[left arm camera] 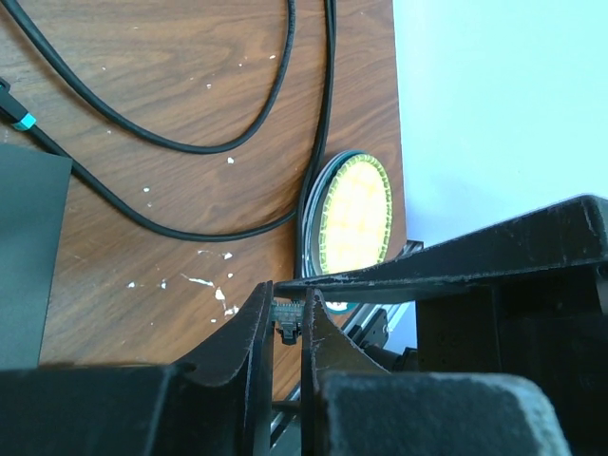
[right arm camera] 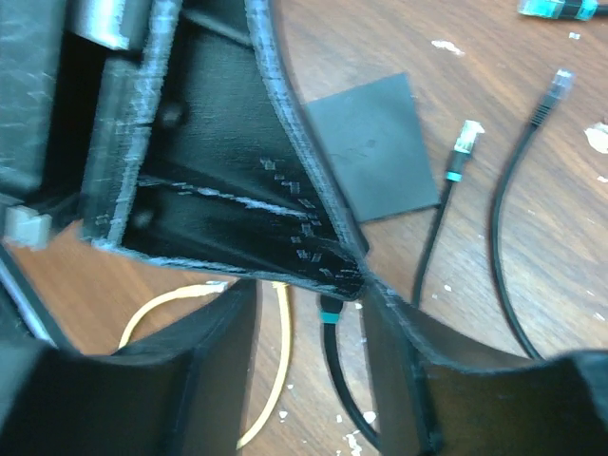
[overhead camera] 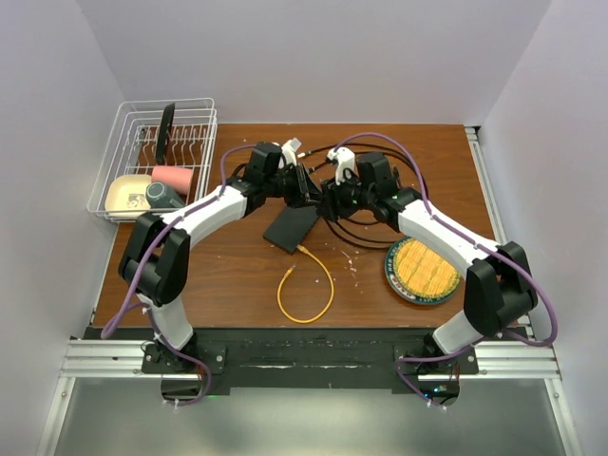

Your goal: Insert the plug into the switch port

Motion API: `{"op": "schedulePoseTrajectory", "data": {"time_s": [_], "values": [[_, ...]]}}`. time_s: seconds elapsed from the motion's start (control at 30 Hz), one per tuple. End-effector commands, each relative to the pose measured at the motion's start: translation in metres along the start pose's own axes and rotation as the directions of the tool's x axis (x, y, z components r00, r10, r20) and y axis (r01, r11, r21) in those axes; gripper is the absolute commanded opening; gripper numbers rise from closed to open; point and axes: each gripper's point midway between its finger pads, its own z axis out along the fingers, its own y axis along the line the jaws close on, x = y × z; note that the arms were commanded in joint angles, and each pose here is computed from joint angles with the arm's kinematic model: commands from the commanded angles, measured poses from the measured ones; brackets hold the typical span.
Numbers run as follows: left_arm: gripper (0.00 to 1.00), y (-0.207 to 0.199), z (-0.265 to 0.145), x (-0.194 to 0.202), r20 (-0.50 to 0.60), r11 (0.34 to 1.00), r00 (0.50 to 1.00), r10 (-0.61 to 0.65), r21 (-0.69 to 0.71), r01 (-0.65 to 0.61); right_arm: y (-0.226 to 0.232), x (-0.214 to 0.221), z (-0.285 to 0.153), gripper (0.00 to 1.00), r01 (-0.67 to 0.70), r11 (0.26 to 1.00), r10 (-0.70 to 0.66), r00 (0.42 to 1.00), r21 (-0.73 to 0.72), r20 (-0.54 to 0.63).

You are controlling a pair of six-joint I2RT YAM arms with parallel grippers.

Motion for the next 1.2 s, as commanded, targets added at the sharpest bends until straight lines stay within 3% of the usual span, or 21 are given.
{"op": "schedulePoseTrajectory", "data": {"time_s": [0.0, 0.03, 0.07, 0.13, 0.27, 0.37, 0.4, 0.5, 0.6, 0.77, 0.9, 1.17], "values": [[0.0, -0.035, -0.011, -0.015, 0.068, 0.995, 0.997, 0.037, 0.093, -0.043, 0.002, 0.005, 0.007, 0.4, 0.008, 1.0, -0.008, 1.0, 0.002, -0.001], [0.0, -0.037, -0.013, -0.016, 0.075, 0.994, 0.996, 0.043, 0.096, -0.05, 0.001, 0.006, 0.007, 0.34, 0.007, 1.0, -0.007, 1.0, 0.007, 0.002], [0.0, -0.037, -0.014, -0.016, 0.08, 0.994, 0.996, 0.043, 0.094, -0.051, -0.001, 0.006, 0.007, 0.17, 0.003, 1.0, -0.003, 1.0, 0.016, 0.001], [0.0, -0.042, -0.018, -0.018, 0.093, 0.992, 0.994, 0.061, 0.104, -0.07, -0.002, 0.007, 0.008, 0.02, 0.002, 1.0, -0.002, 1.0, 0.019, 0.0], [0.04, -0.051, -0.031, -0.028, 0.17, 0.983, 0.977, 0.128, 0.107, -0.147, 0.001, 0.003, 0.004, 0.0, 0.027, 1.0, -0.027, 1.0, 0.011, 0.002], [0.43, -0.053, -0.056, -0.051, 0.304, 0.975, 0.931, 0.203, 0.021, -0.22, 0.002, -0.004, -0.004, 0.0, 0.056, 0.998, -0.056, 0.998, -0.004, 0.005], [0.64, -0.052, -0.064, -0.056, 0.332, 0.969, 0.914, 0.235, -0.008, -0.247, 0.007, -0.015, -0.009, 0.0, 0.07, 0.997, -0.07, 0.997, -0.021, 0.025], [0.9, -0.055, -0.095, -0.076, 0.445, 0.958, 0.854, 0.272, -0.045, -0.282, 0.015, -0.034, -0.025, 0.0, 0.113, 0.991, -0.11, 0.993, -0.071, 0.039], [1.0, -0.065, -0.121, -0.084, 0.516, 0.935, 0.806, 0.292, 0.024, -0.354, 0.031, -0.056, -0.041, 0.0, 0.134, 0.98, -0.124, 0.99, -0.15, 0.072], [0.99, -0.091, -0.137, -0.074, 0.498, 0.842, 0.786, 0.367, 0.18, -0.508, 0.071, -0.068, -0.072, 0.0, 0.136, 0.9, -0.113, 0.99, -0.415, 0.08], [0.9, -0.122, -0.149, -0.062, 0.516, 0.737, 0.748, 0.418, 0.29, -0.611, 0.091, -0.076, -0.098, 0.0, 0.135, 0.815, -0.092, 0.99, -0.563, 0.104], [0.8, -0.164, -0.148, -0.032, 0.479, 0.589, 0.718, 0.505, 0.417, -0.692, 0.086, -0.092, -0.129, 0.0, 0.129, 0.752, -0.028, 0.986, -0.647, 0.164]]}}
